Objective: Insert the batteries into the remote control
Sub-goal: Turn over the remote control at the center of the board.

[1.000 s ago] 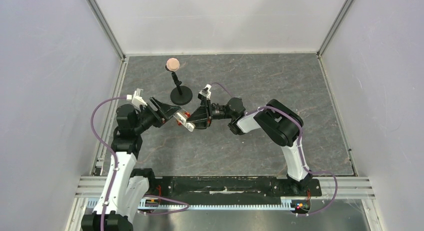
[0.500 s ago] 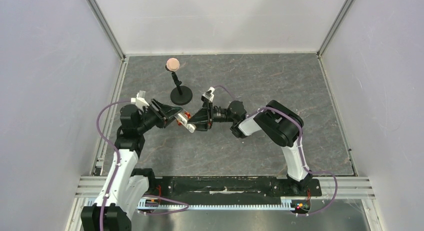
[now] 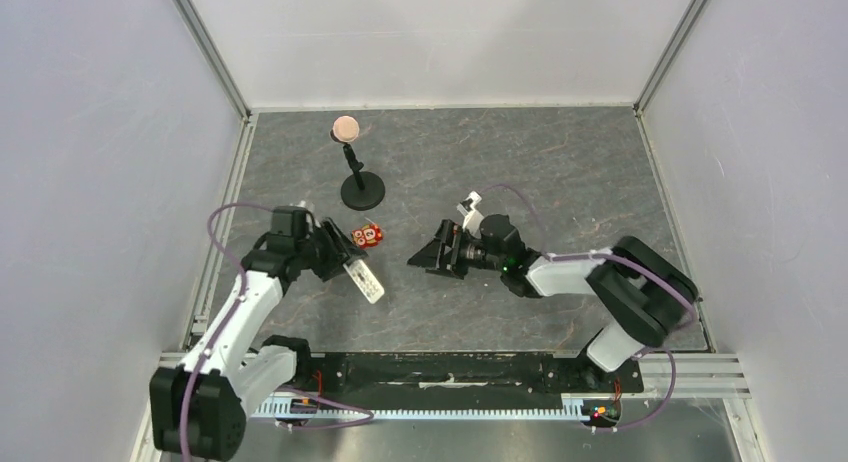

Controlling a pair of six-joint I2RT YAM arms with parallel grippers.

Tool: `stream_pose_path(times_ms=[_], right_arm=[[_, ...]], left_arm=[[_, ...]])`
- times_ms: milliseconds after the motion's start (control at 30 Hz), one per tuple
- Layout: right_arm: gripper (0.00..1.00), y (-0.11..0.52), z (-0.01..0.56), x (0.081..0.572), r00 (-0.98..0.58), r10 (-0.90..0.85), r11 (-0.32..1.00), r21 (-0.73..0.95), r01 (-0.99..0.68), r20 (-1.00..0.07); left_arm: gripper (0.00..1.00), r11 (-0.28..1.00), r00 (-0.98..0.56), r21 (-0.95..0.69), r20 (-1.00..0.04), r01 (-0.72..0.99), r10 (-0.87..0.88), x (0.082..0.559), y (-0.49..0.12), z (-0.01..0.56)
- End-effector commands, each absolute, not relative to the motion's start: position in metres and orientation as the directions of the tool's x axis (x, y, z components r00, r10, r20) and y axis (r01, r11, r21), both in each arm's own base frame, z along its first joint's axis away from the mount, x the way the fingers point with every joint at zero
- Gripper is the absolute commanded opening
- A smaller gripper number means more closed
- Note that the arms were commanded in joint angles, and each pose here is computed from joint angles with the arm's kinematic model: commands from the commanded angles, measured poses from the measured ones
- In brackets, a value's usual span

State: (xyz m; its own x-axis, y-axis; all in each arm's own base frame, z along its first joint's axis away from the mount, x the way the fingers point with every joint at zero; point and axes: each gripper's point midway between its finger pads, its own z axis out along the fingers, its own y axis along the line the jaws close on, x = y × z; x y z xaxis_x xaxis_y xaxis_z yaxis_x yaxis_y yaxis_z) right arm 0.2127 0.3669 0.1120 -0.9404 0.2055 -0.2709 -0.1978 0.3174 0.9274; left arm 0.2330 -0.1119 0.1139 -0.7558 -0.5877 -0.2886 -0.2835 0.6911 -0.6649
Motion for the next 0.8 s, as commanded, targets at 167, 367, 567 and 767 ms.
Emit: stream_pose_path(times_ms=[167,367,567,767], right_arm=[[0.87,0.259,0.061,0.236,-0.786,0.113,0.841,0.48,-0.25,-0.608],[0.87,0.212,0.081,0.24,-0.695,0.157,0.914,0.369,-0.166,-0.701],[0.86,0.177,0.098,0.237,-0.633,0.178,0.947,0.305,-0.096,-0.754],[0.91,0.141,0.121,0.23,-0.564,0.208,0.964,0.265,-0.019,-0.799]], left_arm=[[0.02,0.915,-0.864,-0.332,-0.363,-0.23,-0.348,0.221,-0.129,0.068],[0.14,0.961,-0.902,-0.195,-0.349,-0.195,-0.254,0.223,-0.124,0.048],[0.31,0.975,-0.915,-0.099,-0.337,-0.198,-0.22,0.226,-0.114,0.032],[0.78,0.975,-0.915,-0.104,-0.34,-0.195,-0.219,0.229,-0.116,0.039]])
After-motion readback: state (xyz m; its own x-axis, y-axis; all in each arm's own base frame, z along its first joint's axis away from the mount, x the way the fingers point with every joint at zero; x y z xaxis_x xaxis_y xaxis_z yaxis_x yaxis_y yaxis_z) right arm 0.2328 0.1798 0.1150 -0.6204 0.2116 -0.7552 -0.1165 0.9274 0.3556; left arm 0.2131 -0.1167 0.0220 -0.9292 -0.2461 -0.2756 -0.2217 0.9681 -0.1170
